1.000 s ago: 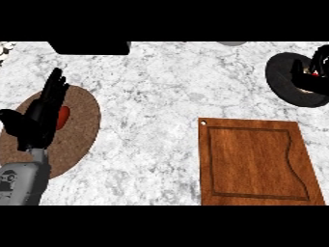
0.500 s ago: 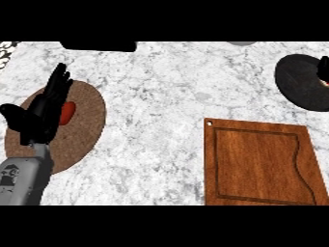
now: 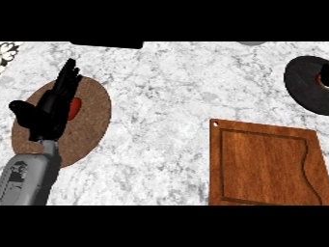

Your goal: Pick the cupcake from the cutting board and place it in the pan

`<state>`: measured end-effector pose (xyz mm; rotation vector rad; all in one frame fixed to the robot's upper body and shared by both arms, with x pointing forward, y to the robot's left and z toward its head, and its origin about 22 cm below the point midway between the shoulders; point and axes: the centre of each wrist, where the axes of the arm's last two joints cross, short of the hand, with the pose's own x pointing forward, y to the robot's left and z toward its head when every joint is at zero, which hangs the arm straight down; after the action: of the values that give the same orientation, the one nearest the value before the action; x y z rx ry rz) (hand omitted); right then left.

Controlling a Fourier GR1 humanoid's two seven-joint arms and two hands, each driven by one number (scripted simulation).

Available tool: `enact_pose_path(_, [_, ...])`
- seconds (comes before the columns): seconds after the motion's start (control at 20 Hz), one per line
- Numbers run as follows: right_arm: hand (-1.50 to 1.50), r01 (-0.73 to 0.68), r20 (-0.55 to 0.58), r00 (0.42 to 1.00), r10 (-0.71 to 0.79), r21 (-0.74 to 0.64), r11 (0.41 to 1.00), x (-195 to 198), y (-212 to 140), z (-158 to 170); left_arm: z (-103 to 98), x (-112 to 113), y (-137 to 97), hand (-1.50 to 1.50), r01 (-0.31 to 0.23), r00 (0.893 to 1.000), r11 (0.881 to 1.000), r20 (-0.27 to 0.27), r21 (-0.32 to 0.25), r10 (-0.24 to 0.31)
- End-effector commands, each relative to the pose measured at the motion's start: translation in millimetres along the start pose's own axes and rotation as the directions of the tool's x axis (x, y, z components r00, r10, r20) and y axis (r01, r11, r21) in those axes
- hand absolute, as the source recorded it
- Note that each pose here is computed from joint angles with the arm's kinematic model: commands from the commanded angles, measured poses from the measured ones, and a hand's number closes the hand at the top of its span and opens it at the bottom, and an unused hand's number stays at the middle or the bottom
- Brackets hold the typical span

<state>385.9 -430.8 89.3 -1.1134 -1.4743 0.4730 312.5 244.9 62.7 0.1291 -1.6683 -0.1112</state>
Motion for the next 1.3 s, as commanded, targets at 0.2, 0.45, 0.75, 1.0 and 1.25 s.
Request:
enact_pose_path(0.2, [-1.5, 0.23, -0.126, 0.971, -0.202, 0.281, 0.932, -13.6, 25.6, 11.5, 2.3, -5.1, -2.5, 0.0, -0.009, 1.0, 1.0, -0.004, -0.01, 0.009])
enact_pose_path(0.45, [-1.5, 0.249, -0.071, 0.968, -0.239, 0.229, 0.941, -29.5, 13.7, 16.6, 1.1, -8.8, 0.1, 0.0, -0.012, 1.0, 1.0, 0.013, 0.0, 0.012])
enact_pose_path(0.75, [-1.5, 0.487, 0.007, 0.873, -0.487, 0.045, 0.872, -40.9, 5.5, 20.7, 5.4, -9.9, 13.3, 0.0, -0.005, 0.999, 0.999, -0.031, 0.036, 0.007])
enact_pose_path(1.0, [-1.5, 0.635, -0.009, 0.769, -0.64, 0.13, 0.761, -67.9, -24.6, 29.7, 5.9, -6.3, 18.4, 0.0, 0.004, 0.999, 0.999, -0.042, 0.044, -0.002])
enact_pose_path(1.25, [-1.5, 0.689, 0.012, 0.71, -0.704, 0.195, 0.698, -114.3, -60.4, 62.7, 13.5, -13.1, 22.9, 0.0, 0.003, 1.0, 0.998, -0.031, 0.062, -0.001])
